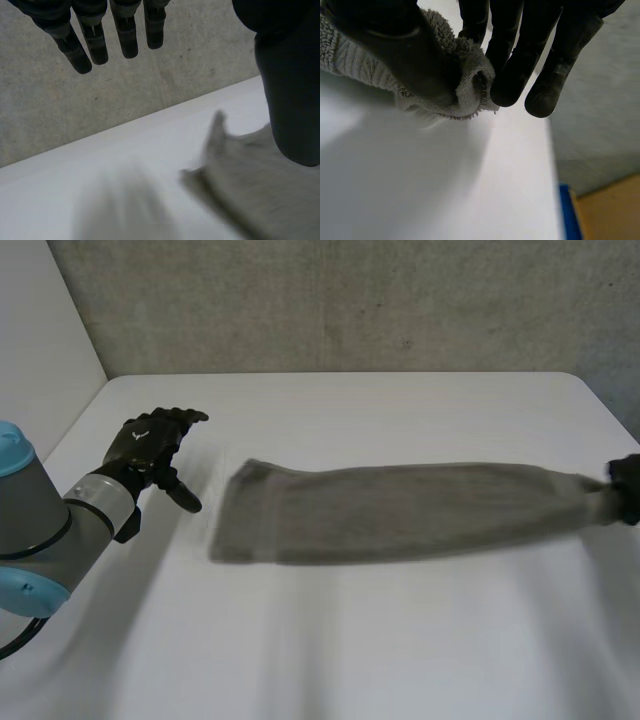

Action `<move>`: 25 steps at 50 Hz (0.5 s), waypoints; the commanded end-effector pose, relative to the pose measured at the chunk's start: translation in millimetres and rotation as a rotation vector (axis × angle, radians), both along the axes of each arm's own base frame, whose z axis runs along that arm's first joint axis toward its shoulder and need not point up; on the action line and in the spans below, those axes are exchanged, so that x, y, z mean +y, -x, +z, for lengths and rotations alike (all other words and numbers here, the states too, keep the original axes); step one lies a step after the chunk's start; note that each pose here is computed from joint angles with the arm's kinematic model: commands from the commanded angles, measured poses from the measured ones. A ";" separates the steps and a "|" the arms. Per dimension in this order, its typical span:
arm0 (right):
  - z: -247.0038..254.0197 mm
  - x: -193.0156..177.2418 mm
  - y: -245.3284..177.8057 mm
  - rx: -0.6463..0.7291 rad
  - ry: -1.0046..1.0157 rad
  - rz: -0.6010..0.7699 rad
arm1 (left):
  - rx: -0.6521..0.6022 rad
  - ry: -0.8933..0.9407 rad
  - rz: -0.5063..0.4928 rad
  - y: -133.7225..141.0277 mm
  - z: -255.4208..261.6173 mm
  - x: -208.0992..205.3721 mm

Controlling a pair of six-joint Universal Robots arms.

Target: Fold the towel.

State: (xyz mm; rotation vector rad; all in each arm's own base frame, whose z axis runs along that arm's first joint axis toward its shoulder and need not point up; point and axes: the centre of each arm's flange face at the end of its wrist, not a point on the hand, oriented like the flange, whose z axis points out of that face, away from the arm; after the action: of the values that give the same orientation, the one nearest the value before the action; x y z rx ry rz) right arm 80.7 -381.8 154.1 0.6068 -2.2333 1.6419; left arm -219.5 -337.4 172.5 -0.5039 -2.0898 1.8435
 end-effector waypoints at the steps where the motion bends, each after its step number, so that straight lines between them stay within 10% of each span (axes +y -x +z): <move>1: 32.3 -21.6 50.2 0.172 0.066 -0.075 | 0.002 0.003 -0.003 0.9 1.5 1.0; 13: 110.1 19.3 -154.2 0.128 0.277 0.425 | -0.001 -0.004 -0.023 7.0 0.1 8.3; 25: 36.3 142.1 -299.6 0.103 0.139 0.881 | -0.003 -0.009 -0.042 12.8 -2.5 13.8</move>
State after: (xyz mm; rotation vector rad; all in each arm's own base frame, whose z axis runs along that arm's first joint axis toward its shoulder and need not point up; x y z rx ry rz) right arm 335.3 -290.4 232.9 1.5067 -1.8125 2.0760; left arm -231.1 -325.1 171.7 -0.5408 -2.0729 1.8154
